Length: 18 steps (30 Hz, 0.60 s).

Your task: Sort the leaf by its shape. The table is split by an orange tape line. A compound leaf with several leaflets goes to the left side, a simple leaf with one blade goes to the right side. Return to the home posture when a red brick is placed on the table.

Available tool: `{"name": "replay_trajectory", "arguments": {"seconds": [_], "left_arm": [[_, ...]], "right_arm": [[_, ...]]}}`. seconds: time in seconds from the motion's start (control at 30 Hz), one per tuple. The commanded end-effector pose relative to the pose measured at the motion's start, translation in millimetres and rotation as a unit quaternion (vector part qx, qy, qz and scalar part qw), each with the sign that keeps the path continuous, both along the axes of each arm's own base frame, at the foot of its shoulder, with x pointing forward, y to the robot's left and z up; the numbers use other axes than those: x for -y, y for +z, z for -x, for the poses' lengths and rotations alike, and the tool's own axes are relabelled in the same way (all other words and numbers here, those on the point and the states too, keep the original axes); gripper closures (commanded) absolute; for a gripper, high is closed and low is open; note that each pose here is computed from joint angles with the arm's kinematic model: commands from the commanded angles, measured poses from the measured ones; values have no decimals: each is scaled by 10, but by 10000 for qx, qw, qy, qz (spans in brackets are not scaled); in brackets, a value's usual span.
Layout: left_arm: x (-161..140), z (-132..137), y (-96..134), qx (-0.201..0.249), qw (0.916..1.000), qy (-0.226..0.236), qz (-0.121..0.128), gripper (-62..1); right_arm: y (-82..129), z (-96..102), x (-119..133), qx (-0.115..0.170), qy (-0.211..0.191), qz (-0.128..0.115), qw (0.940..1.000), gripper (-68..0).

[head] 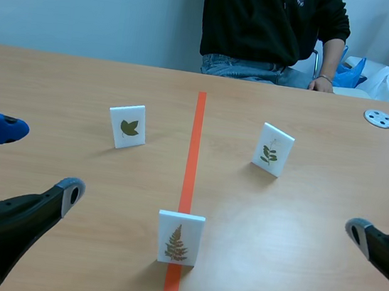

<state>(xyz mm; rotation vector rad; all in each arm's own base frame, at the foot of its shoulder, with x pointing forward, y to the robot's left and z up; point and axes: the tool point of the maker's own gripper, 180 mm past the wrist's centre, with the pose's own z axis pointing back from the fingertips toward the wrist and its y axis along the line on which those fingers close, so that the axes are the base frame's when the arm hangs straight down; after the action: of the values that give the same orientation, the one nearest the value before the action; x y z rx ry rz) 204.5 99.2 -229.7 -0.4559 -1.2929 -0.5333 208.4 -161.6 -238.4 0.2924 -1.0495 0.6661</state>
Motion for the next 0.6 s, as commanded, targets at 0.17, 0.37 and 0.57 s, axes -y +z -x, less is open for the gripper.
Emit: {"name": "replay_trajectory", "arguments": {"seconds": [0.17,0.37,0.57], "left_arm": [[39,-1,74,91,9999,-16,133,-623],[39,-1,74,91,9999,-16,133,-623],[39,0,73,88,9999,-17,131,-623]], "right_arm": [[-104,-115,-175,-12,441,-351,9984,-679],[-290,-164,-391,-180,702,-603,9955,-679],[-481,-136,-640,-299,1105,-627,9914,-679]]}}
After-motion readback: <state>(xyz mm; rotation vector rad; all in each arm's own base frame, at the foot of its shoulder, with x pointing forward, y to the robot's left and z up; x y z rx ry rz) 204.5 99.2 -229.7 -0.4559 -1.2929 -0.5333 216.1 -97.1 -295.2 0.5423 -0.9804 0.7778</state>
